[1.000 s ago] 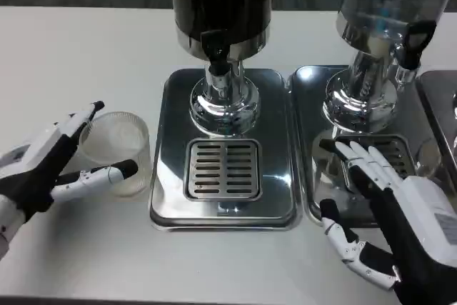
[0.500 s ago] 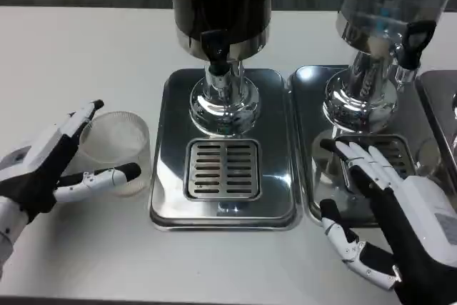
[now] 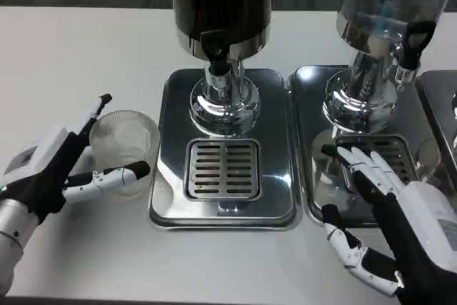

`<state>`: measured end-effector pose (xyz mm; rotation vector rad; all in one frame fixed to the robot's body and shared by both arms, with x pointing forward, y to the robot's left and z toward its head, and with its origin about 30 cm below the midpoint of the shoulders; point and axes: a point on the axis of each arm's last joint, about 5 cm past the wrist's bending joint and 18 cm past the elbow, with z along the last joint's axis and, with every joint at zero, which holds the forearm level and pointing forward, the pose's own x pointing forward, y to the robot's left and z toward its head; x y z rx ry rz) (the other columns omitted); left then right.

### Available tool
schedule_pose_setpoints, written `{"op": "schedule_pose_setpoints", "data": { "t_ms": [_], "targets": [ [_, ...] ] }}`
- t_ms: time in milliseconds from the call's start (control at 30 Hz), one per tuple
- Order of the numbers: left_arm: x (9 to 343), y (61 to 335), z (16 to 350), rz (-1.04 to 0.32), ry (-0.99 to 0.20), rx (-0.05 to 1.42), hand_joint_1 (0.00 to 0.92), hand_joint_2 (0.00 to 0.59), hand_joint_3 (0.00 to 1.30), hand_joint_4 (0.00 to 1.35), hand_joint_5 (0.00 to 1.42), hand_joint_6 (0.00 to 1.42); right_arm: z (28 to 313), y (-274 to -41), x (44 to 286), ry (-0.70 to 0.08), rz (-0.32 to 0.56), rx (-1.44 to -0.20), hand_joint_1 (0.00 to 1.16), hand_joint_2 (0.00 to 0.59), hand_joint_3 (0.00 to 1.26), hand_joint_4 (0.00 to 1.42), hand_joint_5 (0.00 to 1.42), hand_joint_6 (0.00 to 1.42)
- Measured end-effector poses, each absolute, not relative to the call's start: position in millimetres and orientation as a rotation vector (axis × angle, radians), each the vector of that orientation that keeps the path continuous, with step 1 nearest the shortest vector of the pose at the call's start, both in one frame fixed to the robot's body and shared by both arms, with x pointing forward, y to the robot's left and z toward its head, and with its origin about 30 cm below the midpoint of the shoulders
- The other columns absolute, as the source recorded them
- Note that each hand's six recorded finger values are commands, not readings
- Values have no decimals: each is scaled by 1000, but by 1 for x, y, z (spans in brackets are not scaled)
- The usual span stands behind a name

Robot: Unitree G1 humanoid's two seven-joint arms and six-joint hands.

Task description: Grasp the cup under the faucet to collect the drink, then remove the cup.

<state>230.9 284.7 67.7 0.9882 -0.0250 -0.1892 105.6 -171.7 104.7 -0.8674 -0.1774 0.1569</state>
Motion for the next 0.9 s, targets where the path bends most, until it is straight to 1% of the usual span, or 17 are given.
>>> {"op": "schedule_pose_setpoints", "data": {
  "t_ms": [33, 67, 167, 267, 367, 400, 533, 600, 633, 833, 900],
  "targets": [
    [231, 285, 67, -187, -23, 982, 183, 65, 73, 83, 299, 423, 106, -172, 105, -183, 155, -867, 577, 476, 147, 87, 50, 162],
    [231, 284, 67, -187, -21, 981, 180, 70, 96, 98, 318, 466, 106, -172, 105, -185, 154, -868, 578, 475, 147, 87, 50, 162],
    [231, 285, 67, -187, -16, 980, 161, 76, 158, 161, 379, 542, 106, -172, 104, -179, 152, -867, 580, 475, 147, 87, 50, 162],
    [233, 284, 68, -192, -17, 980, 165, 82, 226, 222, 428, 566, 106, -173, 104, -176, 147, -853, 573, 493, 154, 87, 50, 162],
    [234, 283, 69, -192, -20, 978, 168, 90, 301, 309, 506, 628, 106, -173, 104, -178, 146, -850, 570, 496, 155, 91, 50, 162],
    [234, 283, 69, -192, -21, 978, 178, 93, 320, 329, 528, 651, 106, -173, 104, -178, 146, -850, 561, 506, 156, 96, 50, 162],
    [234, 282, 69, -189, -29, 975, 212, 108, 386, 409, 603, 711, 106, -174, 104, -177, 144, -850, 552, 506, 156, 97, 50, 162],
    [234, 281, 68, -187, -37, 970, 217, 117, 416, 440, 641, 763, 106, -174, 104, -177, 142, -851, 550, 507, 156, 97, 50, 162],
    [234, 281, 68, -185, -37, 970, 235, 118, 437, 467, 673, 795, 106, -174, 104, -177, 142, -852, 549, 508, 156, 97, 50, 162],
    [233, 278, 66, -191, -54, 951, 239, 126, 495, 545, 755, 890, 107, -175, 104, -176, 135, -854, 544, 509, 156, 96, 50, 162],
    [232, 277, 65, -191, -58, 946, 240, 127, 503, 551, 769, 913, 107, -176, 105, -176, 134, -855, 543, 509, 156, 96, 50, 162]
  ]
}}
